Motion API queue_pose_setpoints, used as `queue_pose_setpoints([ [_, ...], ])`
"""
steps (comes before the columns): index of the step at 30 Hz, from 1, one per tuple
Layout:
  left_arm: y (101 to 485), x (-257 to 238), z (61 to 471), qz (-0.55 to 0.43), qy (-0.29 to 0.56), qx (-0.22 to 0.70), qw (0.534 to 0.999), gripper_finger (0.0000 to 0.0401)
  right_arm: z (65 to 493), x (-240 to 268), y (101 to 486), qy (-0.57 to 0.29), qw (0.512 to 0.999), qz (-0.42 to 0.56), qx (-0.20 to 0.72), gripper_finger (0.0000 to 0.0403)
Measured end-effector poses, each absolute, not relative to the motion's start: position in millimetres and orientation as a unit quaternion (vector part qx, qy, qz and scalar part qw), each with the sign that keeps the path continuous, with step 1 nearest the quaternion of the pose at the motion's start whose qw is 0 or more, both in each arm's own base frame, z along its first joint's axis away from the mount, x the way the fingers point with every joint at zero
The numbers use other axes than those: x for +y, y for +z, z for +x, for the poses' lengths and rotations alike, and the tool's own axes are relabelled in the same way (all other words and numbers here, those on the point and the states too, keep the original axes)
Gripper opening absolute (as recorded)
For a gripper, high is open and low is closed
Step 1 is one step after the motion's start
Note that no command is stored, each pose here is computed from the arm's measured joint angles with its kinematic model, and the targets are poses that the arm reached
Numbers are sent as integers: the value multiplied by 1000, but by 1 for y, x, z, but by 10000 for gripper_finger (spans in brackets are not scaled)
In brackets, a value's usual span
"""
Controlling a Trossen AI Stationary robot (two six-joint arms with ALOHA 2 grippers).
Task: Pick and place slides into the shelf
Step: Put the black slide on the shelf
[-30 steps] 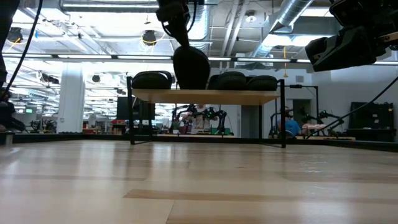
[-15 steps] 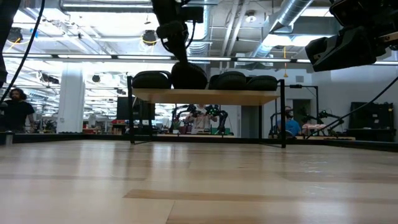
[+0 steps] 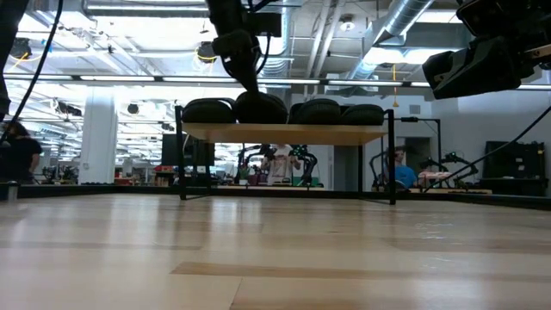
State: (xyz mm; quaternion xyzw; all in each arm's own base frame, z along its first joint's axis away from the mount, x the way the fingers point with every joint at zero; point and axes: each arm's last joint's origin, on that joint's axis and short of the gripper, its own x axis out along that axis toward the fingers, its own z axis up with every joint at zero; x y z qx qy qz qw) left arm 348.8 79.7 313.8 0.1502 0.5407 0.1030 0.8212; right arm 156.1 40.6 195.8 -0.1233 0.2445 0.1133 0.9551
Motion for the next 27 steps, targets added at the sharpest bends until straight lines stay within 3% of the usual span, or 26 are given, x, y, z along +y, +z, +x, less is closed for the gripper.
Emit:
queue_pose_setpoints([
  [19,313,71,350,128,89,538,829,2,156,41,196,113,955,-123,244,0],
  [27,313,71,350,95,98,535,833,39,156,41,196,113,955,-123,244,0],
])
